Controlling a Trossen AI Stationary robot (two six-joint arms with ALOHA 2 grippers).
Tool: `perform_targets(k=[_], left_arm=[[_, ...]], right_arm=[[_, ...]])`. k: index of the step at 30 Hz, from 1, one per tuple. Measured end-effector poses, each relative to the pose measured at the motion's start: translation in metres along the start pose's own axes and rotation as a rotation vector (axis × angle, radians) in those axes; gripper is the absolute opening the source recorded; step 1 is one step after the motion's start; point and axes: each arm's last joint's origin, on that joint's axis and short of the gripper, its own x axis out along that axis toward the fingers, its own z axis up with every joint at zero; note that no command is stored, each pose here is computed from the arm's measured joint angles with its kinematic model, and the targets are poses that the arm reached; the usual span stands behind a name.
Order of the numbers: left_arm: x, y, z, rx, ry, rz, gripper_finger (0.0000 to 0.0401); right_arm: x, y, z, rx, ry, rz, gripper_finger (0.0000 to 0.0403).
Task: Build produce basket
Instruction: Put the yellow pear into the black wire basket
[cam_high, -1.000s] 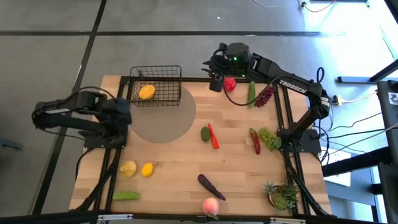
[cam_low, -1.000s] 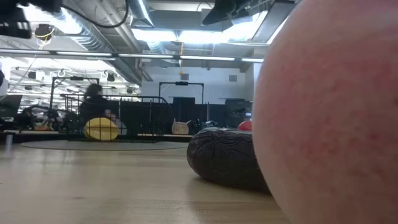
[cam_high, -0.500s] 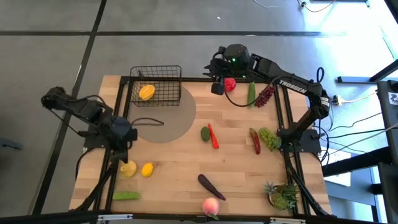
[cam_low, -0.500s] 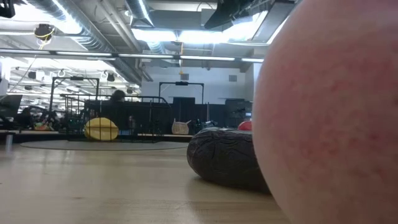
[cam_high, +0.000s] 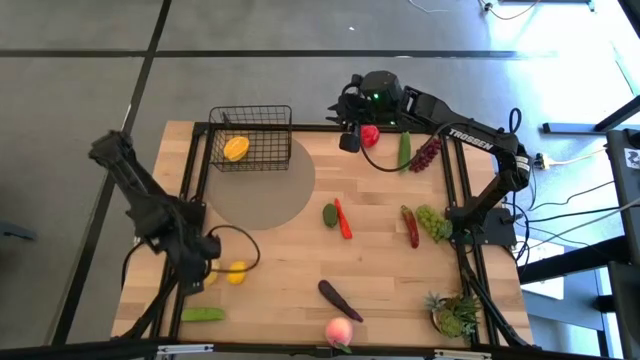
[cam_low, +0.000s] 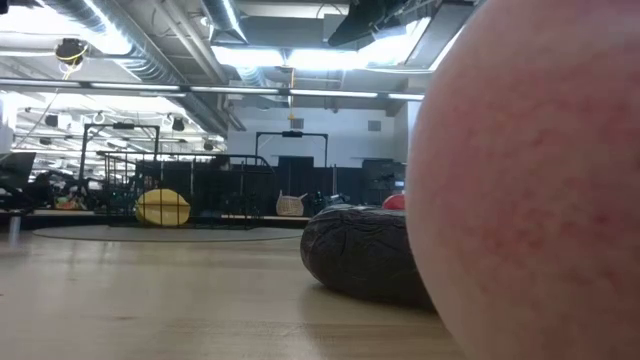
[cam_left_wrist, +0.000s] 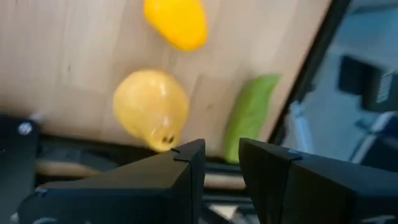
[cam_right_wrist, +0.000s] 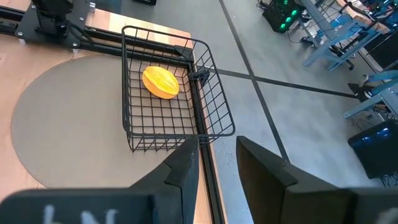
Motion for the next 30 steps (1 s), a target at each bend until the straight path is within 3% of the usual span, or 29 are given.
perform_targets(k=[14,30], left_arm=[[0.029,-0.005,-0.017,0.093,0.023,0.244,0.0086],[0.033,-0.007,-0.016,0.100,-0.029,0.282,0.0086]], right_arm=[[0.000,0.000,0.000,0.000,0.000,0.000,0.0110],[0.000,0.000,0.000,0.000,0.001,0.000,0.0110]])
